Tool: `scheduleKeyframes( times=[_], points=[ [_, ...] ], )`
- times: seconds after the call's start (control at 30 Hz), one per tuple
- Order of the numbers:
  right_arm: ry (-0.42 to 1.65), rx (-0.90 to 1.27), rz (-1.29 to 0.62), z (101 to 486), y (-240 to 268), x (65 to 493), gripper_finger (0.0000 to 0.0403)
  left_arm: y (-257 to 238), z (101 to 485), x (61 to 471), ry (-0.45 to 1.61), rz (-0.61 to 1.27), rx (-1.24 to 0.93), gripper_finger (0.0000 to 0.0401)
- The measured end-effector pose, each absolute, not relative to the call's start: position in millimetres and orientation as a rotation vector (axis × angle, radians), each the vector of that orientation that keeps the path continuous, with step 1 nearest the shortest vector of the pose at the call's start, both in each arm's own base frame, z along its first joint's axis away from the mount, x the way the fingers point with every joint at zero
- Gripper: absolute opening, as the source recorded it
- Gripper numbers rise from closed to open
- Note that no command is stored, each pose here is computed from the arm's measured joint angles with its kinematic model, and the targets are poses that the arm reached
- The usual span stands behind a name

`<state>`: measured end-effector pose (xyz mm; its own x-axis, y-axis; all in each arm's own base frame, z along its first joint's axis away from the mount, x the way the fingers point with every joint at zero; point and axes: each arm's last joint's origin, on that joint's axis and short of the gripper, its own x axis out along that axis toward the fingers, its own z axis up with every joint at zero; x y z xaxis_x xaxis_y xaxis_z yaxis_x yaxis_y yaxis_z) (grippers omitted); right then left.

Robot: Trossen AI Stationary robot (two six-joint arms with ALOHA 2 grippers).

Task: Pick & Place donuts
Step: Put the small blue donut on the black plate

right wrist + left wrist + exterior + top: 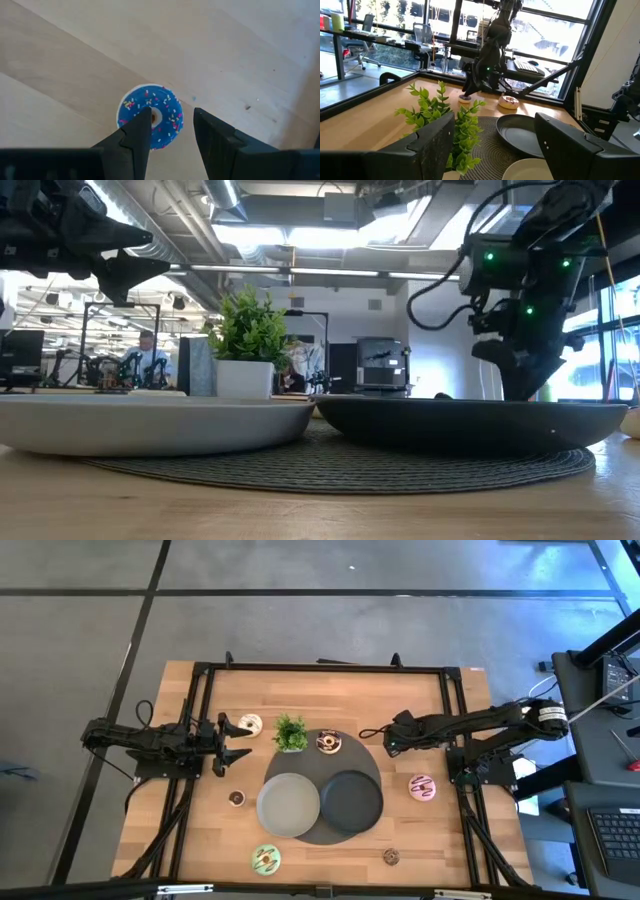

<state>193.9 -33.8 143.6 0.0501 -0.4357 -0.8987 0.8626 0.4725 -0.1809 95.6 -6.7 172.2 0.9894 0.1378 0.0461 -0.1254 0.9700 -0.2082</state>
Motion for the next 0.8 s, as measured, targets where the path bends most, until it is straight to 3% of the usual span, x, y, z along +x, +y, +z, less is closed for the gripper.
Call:
scheduleKeyframes(
  times=[0.23,0.63,0.8],
  points=[
    [1.177,0.471,-1.087,132,-37,196,0.0141,-7,172,96,-0.06,0.133,-0.206,0.0269],
    [1.211,0.432,-1.06,132,-39,195,0.0028,-7,172,96,-0.06,0.134,-0.206,0.0269],
    [1.179,0.409,-0.939,151,-28,211,0.0009,-6,172,95,-0.065,0.159,-0.207,0.0269]
  ],
)
